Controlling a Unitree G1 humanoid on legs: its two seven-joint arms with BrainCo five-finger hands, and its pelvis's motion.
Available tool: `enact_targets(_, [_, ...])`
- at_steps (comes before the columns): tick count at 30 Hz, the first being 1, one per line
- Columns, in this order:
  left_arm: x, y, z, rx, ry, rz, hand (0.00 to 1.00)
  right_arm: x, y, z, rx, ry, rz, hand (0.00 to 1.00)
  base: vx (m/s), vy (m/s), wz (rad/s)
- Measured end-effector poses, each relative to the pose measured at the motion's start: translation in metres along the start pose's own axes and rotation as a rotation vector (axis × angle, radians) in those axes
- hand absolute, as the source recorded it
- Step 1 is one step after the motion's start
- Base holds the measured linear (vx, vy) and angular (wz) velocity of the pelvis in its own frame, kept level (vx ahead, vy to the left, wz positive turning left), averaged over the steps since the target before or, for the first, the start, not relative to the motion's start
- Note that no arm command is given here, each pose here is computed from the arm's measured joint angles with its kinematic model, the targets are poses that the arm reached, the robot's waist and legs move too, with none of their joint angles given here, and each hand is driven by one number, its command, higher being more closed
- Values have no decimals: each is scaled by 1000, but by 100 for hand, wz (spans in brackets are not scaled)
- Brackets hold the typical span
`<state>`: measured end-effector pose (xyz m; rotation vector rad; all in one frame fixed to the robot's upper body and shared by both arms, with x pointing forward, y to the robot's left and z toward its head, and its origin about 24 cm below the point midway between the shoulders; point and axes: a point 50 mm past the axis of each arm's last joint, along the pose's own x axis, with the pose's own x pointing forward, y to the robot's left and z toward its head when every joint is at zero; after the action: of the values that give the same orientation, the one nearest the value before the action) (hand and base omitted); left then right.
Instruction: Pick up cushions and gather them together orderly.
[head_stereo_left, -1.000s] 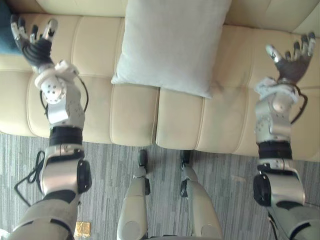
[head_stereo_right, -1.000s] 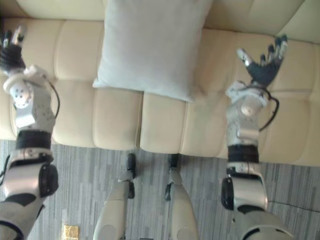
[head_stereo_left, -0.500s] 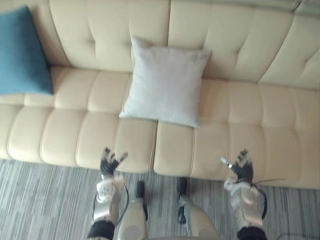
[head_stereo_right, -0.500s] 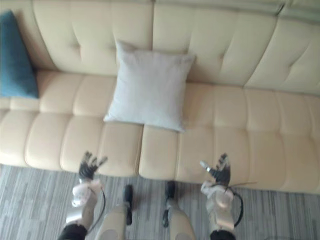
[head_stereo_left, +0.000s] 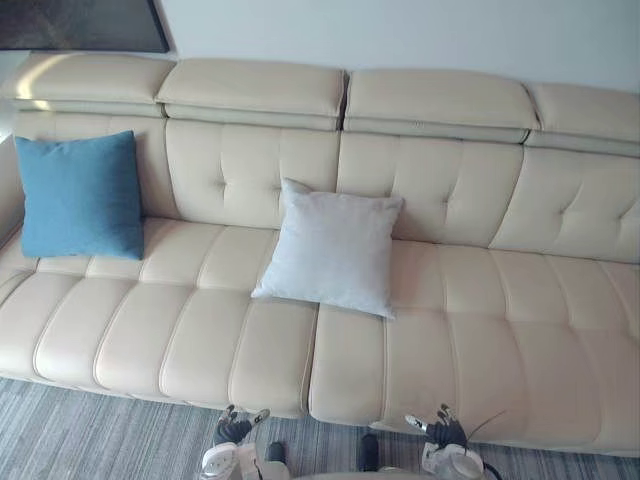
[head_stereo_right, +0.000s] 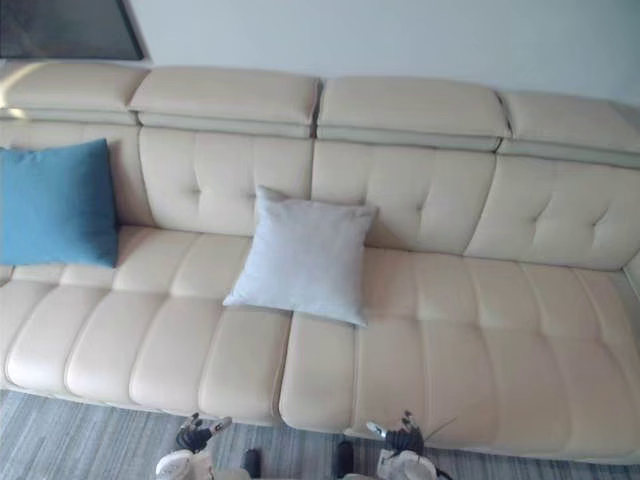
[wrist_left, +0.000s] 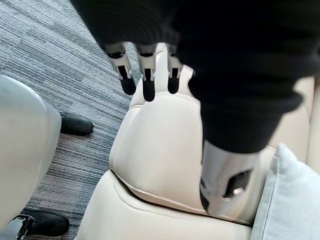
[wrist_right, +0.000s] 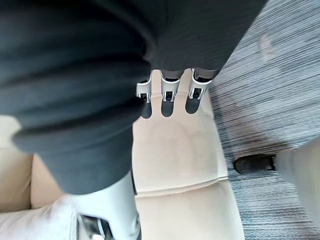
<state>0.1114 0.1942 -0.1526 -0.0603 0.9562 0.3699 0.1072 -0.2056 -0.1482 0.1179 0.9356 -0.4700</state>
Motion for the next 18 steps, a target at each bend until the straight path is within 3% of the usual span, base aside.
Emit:
enact_targets(1, [-4, 12, -21, 59, 81, 4, 0, 4, -6, -10, 15, 90, -21, 0, 0, 0, 0])
enact_targets(11, [-4, 12, -22, 57, 82, 4, 0, 4, -6, -11, 10, 99, -14, 0, -2, 3, -6])
enact_targets(18, [-3, 11, -18, 80, 71, -15, 0, 3, 1, -14, -83, 122, 24, 0, -30, 27, -28])
